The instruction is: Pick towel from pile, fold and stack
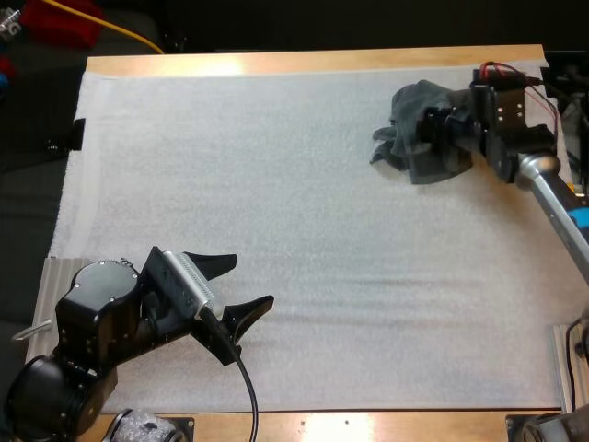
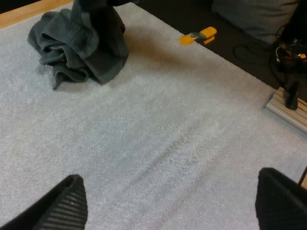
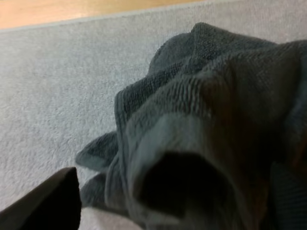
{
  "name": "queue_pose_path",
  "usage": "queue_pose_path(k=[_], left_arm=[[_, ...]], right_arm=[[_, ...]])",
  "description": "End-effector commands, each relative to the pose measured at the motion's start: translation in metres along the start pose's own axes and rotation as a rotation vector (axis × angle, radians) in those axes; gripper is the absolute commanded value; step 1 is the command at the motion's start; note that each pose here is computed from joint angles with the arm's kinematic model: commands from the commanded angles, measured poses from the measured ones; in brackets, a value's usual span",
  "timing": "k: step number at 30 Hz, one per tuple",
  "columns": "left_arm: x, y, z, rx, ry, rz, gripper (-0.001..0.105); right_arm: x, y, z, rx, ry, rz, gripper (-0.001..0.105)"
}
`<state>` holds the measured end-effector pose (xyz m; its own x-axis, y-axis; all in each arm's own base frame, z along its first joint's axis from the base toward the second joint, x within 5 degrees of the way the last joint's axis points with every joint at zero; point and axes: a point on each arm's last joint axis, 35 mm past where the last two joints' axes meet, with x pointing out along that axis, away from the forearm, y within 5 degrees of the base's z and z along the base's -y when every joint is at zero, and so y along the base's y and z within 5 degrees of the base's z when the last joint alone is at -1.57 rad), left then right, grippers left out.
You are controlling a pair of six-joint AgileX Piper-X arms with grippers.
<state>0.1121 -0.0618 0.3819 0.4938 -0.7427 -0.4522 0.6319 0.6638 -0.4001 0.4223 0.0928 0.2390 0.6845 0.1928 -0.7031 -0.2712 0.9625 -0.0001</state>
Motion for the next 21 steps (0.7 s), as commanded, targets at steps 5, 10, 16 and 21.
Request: queue_pose_path(k=[5,10,16,21], left_arm=[[0.0,-0.001,-0.002,-0.025,0.033,-0.009,0.07],[-0.001,-0.001,-0.005,-0.038,0.055,-0.015,0.07],[-0.001,-0.001,-0.005,-0.039,0.057,-0.028,0.07],[-0.001,-0.001,-0.005,-0.037,0.055,-0.029,0.07]], right_arm=[[0.014,-0.002,0.006,0.044,-0.014,-0.044,0.077],[0.024,-0.003,0.002,0.048,0.0,-0.052,0.057],[0.022,-0.003,0.002,0.048,0.007,-0.07,0.003],[0.006,-0.003,0.012,0.04,-0.029,-0.07,0.001]])
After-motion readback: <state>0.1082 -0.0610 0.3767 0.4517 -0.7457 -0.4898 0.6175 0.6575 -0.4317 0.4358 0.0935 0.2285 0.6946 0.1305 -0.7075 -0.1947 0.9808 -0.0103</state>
